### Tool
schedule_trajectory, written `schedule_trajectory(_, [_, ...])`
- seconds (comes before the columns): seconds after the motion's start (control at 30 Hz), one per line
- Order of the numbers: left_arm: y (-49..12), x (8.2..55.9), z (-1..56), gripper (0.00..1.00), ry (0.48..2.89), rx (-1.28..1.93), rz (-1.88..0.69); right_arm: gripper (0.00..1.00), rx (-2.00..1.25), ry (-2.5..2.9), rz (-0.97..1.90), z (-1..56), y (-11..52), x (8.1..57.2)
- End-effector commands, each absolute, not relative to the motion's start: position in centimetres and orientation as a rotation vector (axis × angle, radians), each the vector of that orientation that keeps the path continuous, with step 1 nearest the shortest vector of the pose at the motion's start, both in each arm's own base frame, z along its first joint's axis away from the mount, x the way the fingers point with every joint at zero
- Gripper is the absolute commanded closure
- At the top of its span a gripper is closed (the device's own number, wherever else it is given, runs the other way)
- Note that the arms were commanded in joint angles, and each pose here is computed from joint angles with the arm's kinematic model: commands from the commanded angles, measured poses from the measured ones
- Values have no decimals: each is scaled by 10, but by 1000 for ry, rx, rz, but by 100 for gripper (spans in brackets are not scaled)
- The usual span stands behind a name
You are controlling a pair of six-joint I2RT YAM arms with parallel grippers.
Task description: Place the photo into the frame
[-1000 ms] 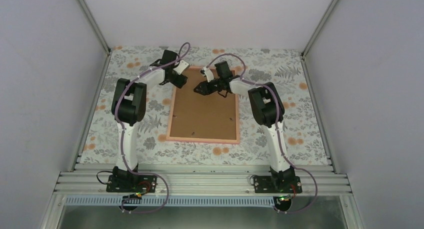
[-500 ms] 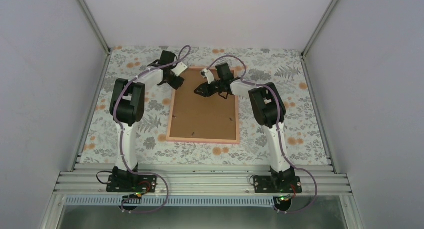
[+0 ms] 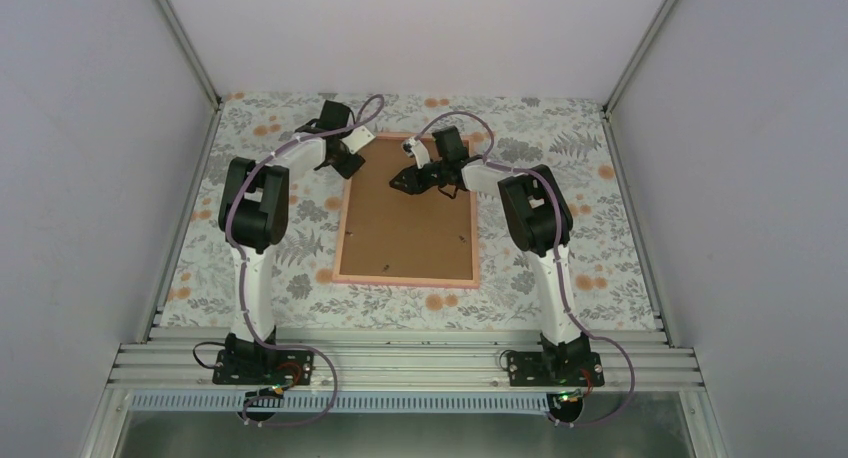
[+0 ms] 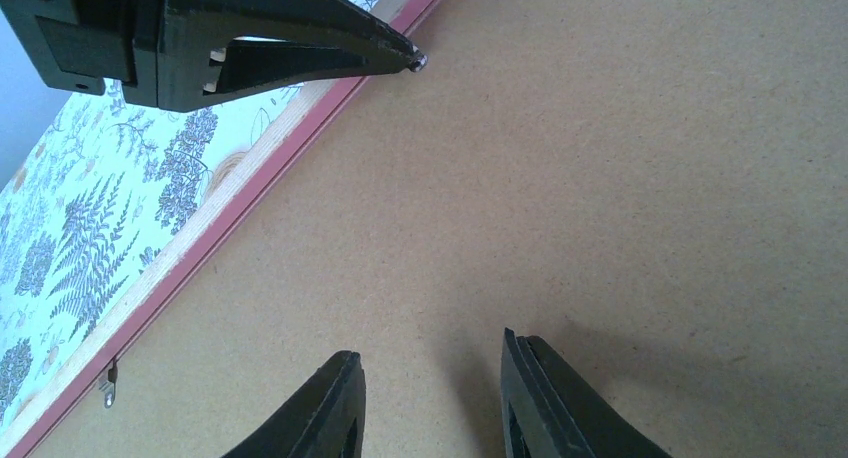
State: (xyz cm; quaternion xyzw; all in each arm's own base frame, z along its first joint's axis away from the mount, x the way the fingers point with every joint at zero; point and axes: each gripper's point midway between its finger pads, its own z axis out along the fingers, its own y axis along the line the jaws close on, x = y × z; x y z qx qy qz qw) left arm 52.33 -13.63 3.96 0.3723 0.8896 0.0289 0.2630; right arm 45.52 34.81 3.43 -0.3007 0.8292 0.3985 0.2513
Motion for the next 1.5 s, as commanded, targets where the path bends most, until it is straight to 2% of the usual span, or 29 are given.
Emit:
schedule_trajectory(0.0, [-111, 522, 54, 42, 2420, 994, 165, 64, -749, 2504, 1019, -20, 319, 431])
schedule_trajectory(0.17, [-143, 512, 101, 39, 2295, 967, -81, 62, -776, 2450, 1083, 0, 327, 432])
schedule_trajectory(0.37, [-164, 494, 151, 38, 2147, 969, -221, 58, -848, 2268, 1154, 80, 343, 445])
schedule_trajectory(0.43, [-172, 481, 156, 38, 2114, 1017, -243, 56, -895, 2203, 1130, 113, 344, 446])
schedule_trajectory(0.57, [-207, 429, 161, 38, 1986, 1177, -391, 54, -946, 2196, 1035, 133, 328, 436])
schedule_trajectory(0.77, [-273, 362, 159, 39, 1768, 1409, -492, 56, -801, 2330, 1023, 110, 266, 434])
schedule_trajectory(0.93, [-331, 329, 139, 44, 1659, 1549, -550, 57, -672, 2369, 1052, 98, 231, 449])
schedule_trajectory(1.17, [-386, 307, 107, 54, 1646, 1603, -603, 60, -614, 2431, 1081, 67, 225, 449])
schedule_trajectory(1.47, [-404, 306, 59, 66, 1745, 1598, -514, 63, -567, 2541, 1074, 18, 217, 433])
